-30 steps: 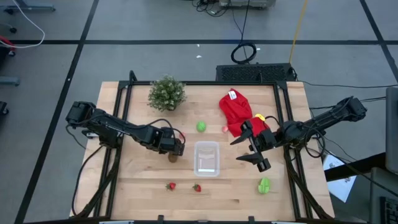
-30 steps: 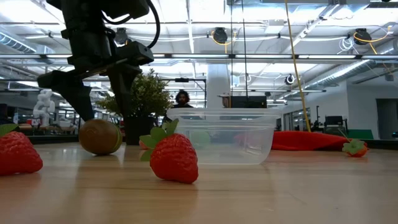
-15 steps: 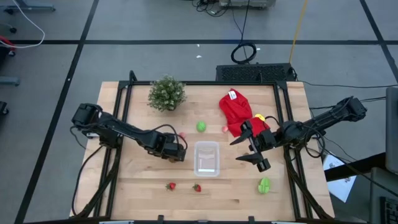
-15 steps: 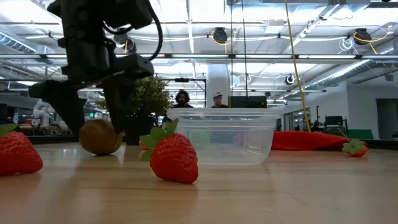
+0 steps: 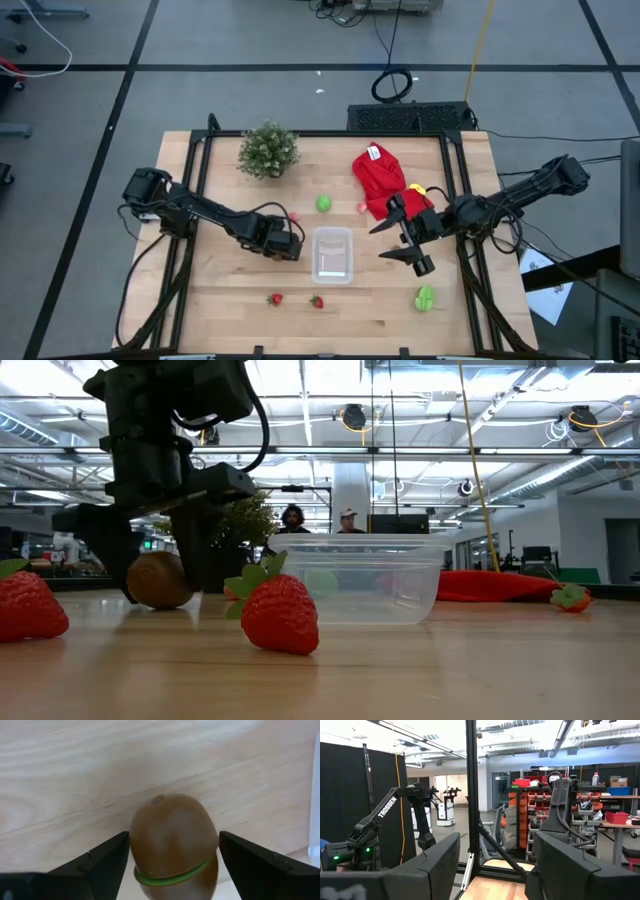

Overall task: Pick and placing Produce into tupperware
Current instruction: Put the brown kiwi into the transparent bin

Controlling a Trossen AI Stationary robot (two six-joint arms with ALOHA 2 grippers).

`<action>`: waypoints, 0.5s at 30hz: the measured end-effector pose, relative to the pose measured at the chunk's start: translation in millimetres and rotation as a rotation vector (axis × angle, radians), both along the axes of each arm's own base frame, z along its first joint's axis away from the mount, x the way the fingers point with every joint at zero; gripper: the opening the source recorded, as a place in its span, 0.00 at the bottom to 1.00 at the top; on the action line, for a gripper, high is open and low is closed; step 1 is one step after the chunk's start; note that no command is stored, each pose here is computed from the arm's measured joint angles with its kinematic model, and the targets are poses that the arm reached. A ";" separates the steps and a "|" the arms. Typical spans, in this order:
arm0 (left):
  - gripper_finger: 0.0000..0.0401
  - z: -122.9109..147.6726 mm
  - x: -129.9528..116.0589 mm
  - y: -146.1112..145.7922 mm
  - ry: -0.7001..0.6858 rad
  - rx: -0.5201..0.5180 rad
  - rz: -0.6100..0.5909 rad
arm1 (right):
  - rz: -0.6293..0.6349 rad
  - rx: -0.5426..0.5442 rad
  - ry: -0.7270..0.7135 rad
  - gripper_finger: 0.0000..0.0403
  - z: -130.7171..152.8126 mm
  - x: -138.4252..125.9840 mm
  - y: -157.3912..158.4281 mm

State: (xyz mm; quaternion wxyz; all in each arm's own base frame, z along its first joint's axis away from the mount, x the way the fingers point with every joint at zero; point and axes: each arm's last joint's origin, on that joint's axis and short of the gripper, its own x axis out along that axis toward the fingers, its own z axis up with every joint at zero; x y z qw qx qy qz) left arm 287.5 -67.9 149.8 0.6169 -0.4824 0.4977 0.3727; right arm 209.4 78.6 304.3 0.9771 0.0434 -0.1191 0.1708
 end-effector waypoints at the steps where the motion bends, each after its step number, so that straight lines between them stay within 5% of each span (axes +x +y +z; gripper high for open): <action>1: 0.77 0.0 -0.2 0.1 0.002 0.001 0.000 | 0.000 -0.001 0.002 0.60 -0.2 0.0 0.0; 7: 0.75 0.0 -0.2 0.1 0.001 0.002 0.000 | 0.000 -0.002 0.005 0.60 -0.5 0.1 0.1; 15: 0.56 0.2 0.5 0.5 -0.009 0.021 -0.004 | 0.000 -0.002 0.006 0.60 -0.6 0.1 0.1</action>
